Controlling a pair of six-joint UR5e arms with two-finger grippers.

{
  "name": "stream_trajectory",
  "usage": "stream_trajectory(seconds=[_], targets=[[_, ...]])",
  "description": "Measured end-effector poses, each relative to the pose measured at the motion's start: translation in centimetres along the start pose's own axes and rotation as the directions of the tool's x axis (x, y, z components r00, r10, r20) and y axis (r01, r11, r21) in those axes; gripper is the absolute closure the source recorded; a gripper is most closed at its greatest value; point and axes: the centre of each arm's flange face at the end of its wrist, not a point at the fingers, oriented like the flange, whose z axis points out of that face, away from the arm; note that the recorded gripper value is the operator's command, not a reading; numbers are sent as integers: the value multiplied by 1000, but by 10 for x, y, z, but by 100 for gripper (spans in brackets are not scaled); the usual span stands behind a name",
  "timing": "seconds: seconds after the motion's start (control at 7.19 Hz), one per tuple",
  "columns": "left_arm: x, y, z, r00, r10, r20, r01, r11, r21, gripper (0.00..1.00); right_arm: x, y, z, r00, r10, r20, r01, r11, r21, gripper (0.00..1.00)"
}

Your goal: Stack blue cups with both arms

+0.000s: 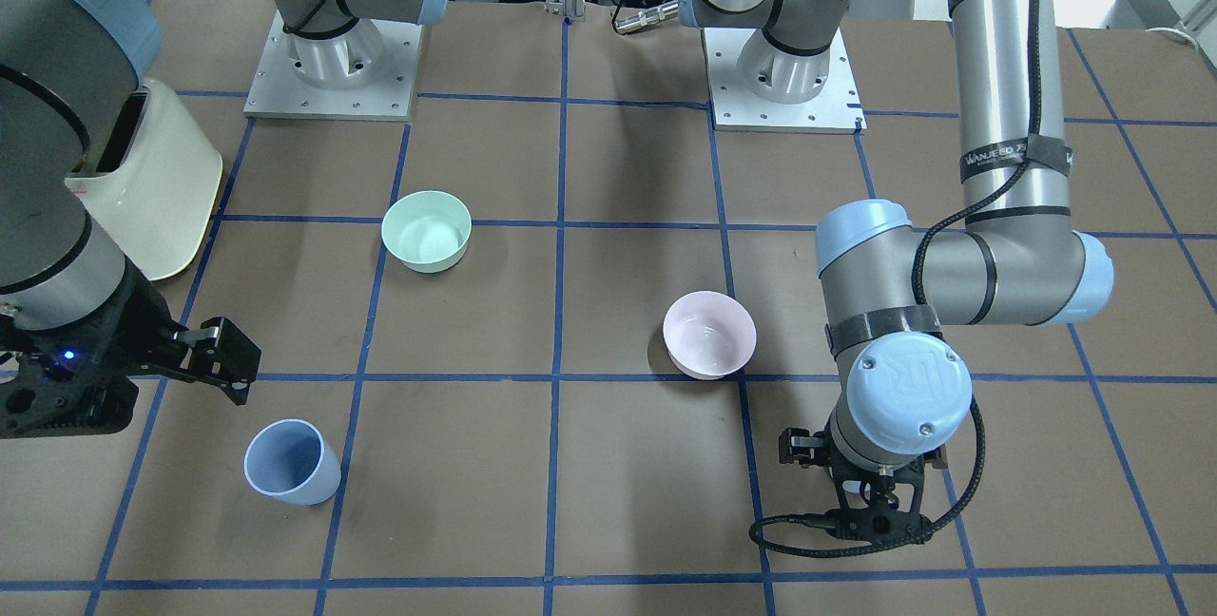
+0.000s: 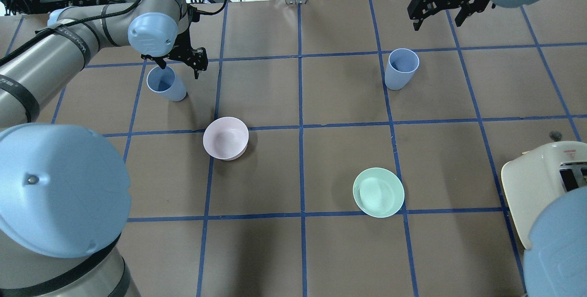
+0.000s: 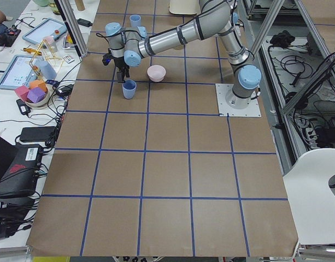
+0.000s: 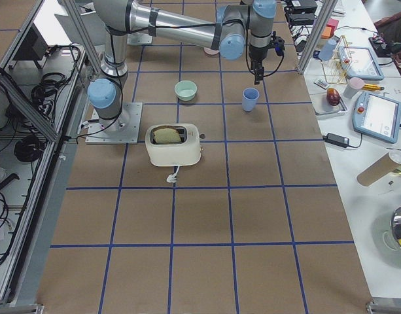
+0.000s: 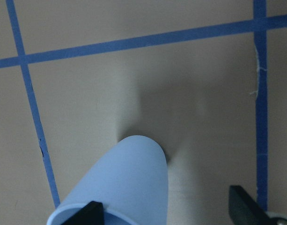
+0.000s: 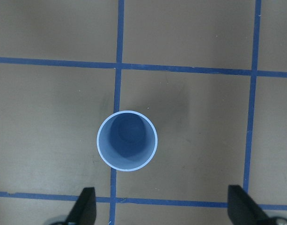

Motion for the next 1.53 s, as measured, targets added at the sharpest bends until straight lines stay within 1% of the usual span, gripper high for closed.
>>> stream_trajectory(seconds=[0.28, 0.83, 1.53], targets=[[-1, -2, -4, 1000, -2, 2, 2, 1000, 12, 2, 1, -5, -7, 1000, 1, 0, -1, 1000, 16, 0], [-2, -2, -7, 1000, -1, 6, 1, 1000, 22, 2, 4, -15, 15, 1000, 5, -5, -5, 1000, 10, 0], [-2, -1, -12, 1000, -6, 3, 6, 1000, 30, 2, 4, -16, 17, 1000, 9, -4, -9, 1000, 10, 0]])
